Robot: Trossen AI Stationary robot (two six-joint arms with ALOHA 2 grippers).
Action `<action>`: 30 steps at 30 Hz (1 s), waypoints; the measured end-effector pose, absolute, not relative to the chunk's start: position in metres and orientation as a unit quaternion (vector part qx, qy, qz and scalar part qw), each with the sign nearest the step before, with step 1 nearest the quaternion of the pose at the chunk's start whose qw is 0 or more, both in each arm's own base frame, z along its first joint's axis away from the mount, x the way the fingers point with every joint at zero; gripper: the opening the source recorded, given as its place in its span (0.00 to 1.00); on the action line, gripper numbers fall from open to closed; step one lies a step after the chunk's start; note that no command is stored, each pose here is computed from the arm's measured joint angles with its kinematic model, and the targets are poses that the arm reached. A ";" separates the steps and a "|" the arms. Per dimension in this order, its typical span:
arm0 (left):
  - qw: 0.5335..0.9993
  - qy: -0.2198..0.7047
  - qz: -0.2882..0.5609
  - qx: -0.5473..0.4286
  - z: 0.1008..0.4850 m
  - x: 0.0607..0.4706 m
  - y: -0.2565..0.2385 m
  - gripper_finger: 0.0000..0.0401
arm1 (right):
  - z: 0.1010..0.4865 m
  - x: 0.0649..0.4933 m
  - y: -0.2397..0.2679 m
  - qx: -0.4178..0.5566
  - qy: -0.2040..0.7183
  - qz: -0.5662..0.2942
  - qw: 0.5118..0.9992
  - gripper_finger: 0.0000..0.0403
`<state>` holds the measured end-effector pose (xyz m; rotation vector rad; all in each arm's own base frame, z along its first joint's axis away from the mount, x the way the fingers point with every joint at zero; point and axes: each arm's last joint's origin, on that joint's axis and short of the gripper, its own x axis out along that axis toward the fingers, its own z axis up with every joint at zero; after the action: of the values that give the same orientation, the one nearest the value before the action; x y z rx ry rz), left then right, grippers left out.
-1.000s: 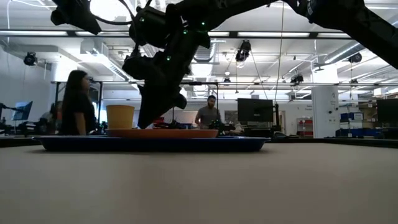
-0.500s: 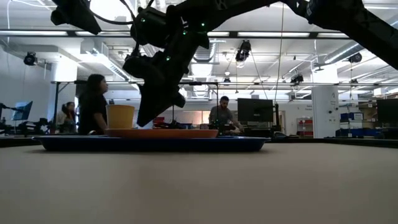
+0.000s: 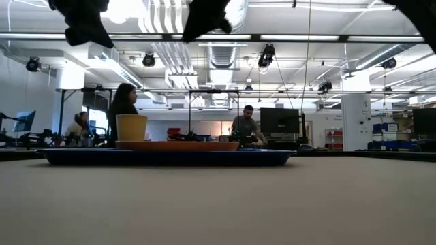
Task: Pick and place plate/cup/fork/spoon on tray
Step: Adjust the orange plate on the blue tray
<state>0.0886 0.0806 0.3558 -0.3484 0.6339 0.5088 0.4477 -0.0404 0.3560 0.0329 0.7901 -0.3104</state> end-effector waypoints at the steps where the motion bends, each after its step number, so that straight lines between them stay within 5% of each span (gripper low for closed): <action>1: 0.904 0.310 0.234 -0.176 0.350 0.092 0.078 0.00 | 0.366 0.441 -0.041 0.013 0.372 -0.161 0.914 0.02; 9: 0.925 0.295 0.162 -0.176 0.298 0.124 0.052 0.00 | 0.407 0.412 -0.040 0.006 0.325 -0.191 0.926 0.02; 18: 0.900 0.330 0.186 -0.216 0.229 0.157 0.033 0.00 | 0.389 0.423 -0.041 0.004 0.352 -0.187 0.917 0.02; 30: 0.887 0.368 0.193 -0.200 0.195 0.201 0.037 0.00 | 0.379 0.426 -0.041 0.002 0.375 -0.185 0.908 0.02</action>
<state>0.2012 0.0367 0.1954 -0.4149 0.7657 0.4006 0.4260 -0.0409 0.3793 0.0035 0.7732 -0.3826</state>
